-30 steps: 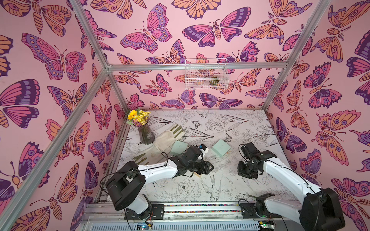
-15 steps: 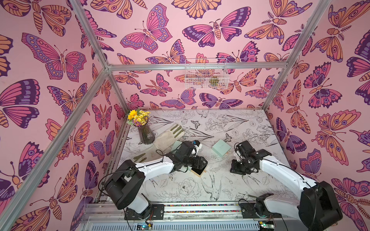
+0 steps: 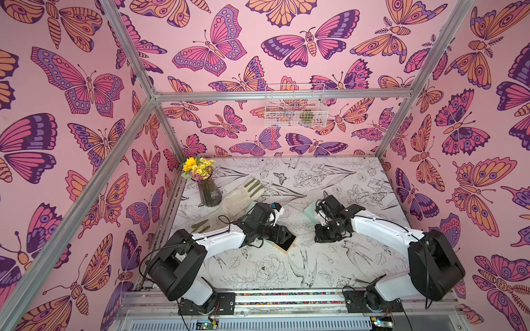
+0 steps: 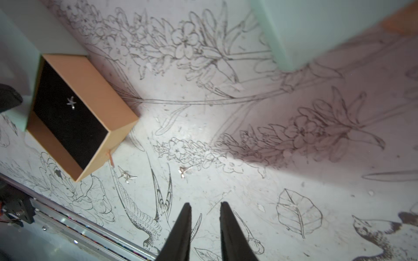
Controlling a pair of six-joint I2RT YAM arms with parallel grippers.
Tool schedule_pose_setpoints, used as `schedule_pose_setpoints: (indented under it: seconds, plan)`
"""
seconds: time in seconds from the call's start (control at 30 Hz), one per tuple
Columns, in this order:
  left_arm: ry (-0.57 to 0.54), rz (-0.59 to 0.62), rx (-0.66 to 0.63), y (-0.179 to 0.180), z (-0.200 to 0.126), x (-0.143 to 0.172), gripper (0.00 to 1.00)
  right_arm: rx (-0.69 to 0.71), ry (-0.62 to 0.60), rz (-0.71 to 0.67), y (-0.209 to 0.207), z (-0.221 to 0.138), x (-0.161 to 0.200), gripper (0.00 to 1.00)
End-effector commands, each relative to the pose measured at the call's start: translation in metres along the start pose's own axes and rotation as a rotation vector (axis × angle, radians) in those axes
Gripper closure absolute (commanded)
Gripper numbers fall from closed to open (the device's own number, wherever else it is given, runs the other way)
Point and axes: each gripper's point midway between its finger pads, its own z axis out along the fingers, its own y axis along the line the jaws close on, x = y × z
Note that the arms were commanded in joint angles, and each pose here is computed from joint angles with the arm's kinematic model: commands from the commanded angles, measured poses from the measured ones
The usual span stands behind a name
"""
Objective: Place the earrings into the drawer-style jewelry box
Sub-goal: Pick up the earring from the center of the board.
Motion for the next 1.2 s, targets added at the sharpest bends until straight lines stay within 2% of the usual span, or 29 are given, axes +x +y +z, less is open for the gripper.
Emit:
schedule_pose_setpoints:
  seconds: [0.0, 0.37, 0.7, 1.17]
  plan:
    - [-0.008, -0.012, 0.031, 0.002, -0.004, 0.002, 0.35, 0.074, 0.048, -0.101, 0.005, 0.004, 0.003, 0.75]
    - [-0.025, -0.038, 0.090, 0.002, -0.004, -0.005, 0.36, 0.091, 0.164, -0.201, 0.013, 0.024, 0.016, 0.75]
    - [-0.032, -0.029, 0.099, -0.001, -0.007, -0.006, 0.37, 0.027, 0.179, -0.219, 0.024, 0.029, 0.017, 0.76]
    - [-0.037, -0.021, 0.108, -0.004, -0.009, -0.008, 0.37, 0.041, 0.187, -0.217, 0.023, 0.033, 0.014, 0.81]
